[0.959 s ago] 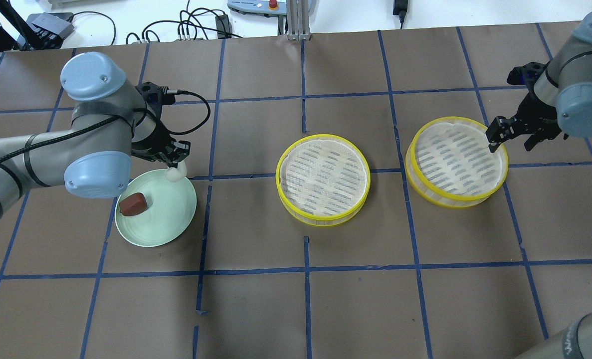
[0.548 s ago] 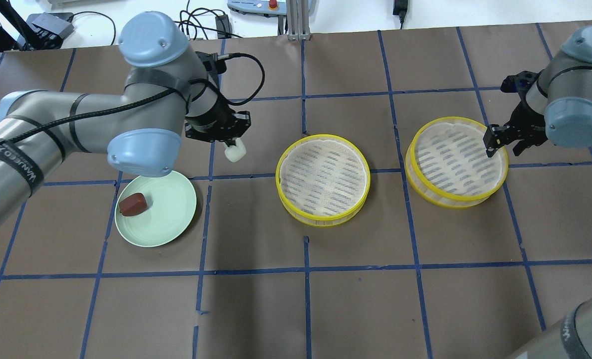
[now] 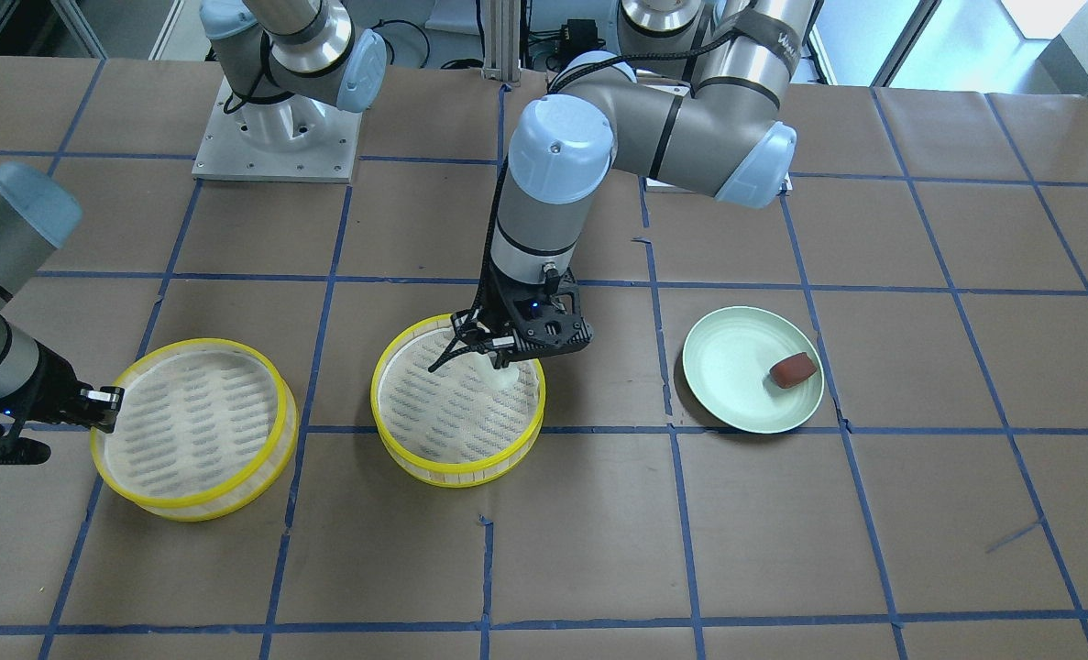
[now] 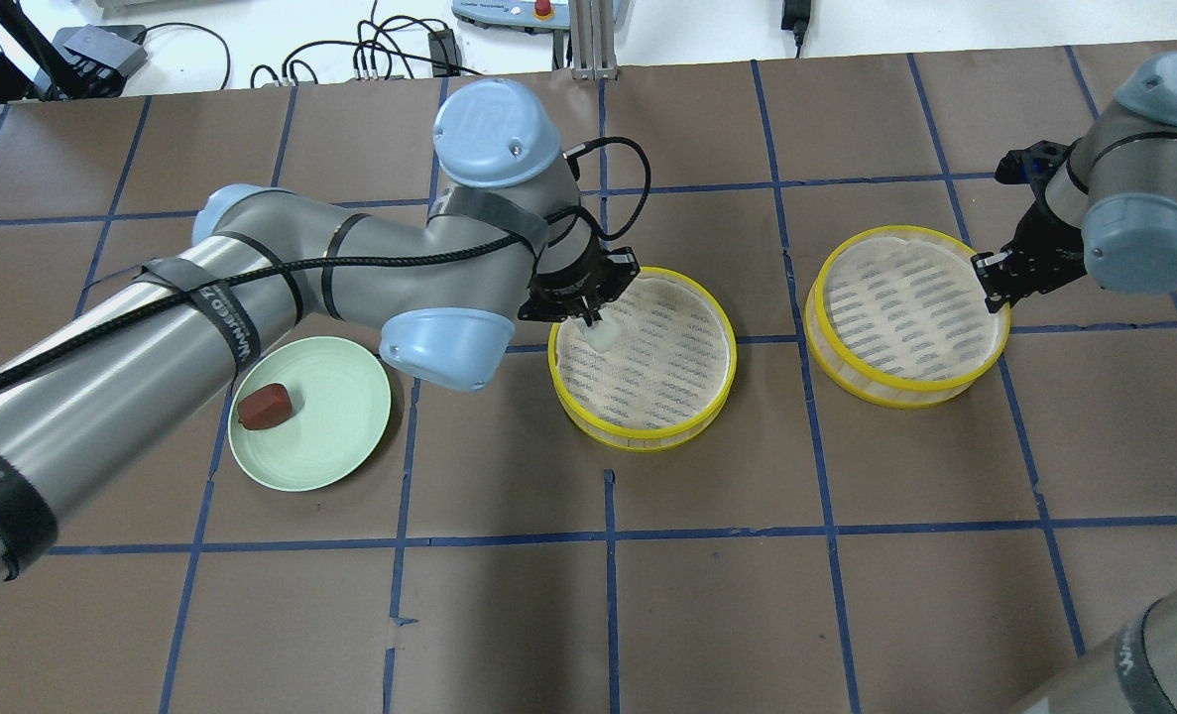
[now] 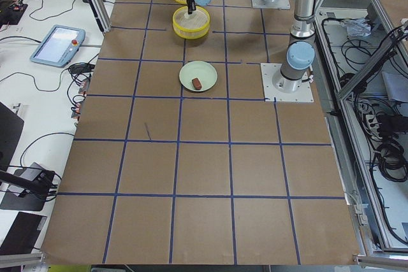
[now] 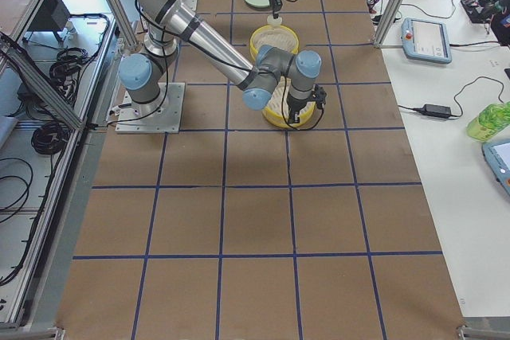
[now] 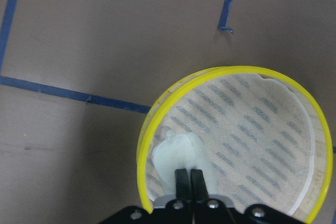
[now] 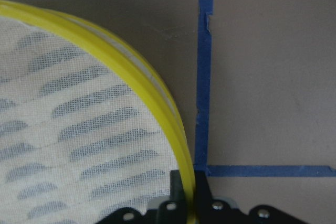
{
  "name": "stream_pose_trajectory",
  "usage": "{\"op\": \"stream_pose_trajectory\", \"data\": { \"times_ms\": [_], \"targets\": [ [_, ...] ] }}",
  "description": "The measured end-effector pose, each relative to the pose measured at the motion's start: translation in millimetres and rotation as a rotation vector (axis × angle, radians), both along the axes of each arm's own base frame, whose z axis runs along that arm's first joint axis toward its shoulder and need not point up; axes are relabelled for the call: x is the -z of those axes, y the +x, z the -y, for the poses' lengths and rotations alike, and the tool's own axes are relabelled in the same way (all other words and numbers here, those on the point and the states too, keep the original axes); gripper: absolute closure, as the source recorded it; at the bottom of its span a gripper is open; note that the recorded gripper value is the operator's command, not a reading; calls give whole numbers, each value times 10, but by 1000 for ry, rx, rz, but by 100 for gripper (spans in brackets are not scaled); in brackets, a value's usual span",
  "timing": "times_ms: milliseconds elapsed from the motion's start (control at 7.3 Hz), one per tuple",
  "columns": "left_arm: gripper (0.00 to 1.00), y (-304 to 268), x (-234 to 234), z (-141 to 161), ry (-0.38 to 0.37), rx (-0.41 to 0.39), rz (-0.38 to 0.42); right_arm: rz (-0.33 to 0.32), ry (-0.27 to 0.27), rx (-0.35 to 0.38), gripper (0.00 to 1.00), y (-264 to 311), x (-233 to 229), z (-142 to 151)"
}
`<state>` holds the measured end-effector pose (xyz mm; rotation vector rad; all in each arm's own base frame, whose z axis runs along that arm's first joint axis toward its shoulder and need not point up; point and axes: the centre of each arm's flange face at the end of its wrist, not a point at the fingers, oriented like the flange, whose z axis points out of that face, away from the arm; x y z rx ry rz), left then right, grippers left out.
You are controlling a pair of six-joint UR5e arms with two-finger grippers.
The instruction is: Stack buns with steamer
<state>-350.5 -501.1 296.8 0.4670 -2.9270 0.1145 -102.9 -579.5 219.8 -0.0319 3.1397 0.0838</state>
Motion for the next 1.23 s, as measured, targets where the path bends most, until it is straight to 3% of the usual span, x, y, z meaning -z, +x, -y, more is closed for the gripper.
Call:
{"op": "stream_pose_trajectory", "data": {
  "times_ms": [274, 411, 685, 959, 1233],
  "targets": [
    [0, -122, 62, -30, -2, -40, -17, -6, -1, 2, 89, 18, -379, -9],
    [0, -113, 47, -47, -10, -20, -14, 1, 1, 2, 89, 77, -680, -49],
    [0, 311, -29, 126, -68, 155, 54, 5, 4, -13, 89, 448, -976, -81],
    [0, 1207, -120, 312, -92, 276, 131, -2, -3, -54, 89, 1474, -999, -61],
    [0, 2166, -1, 219, -55, 370, 171, -11, -18, -47, 90, 2520, -919, -182]
  ]
}}
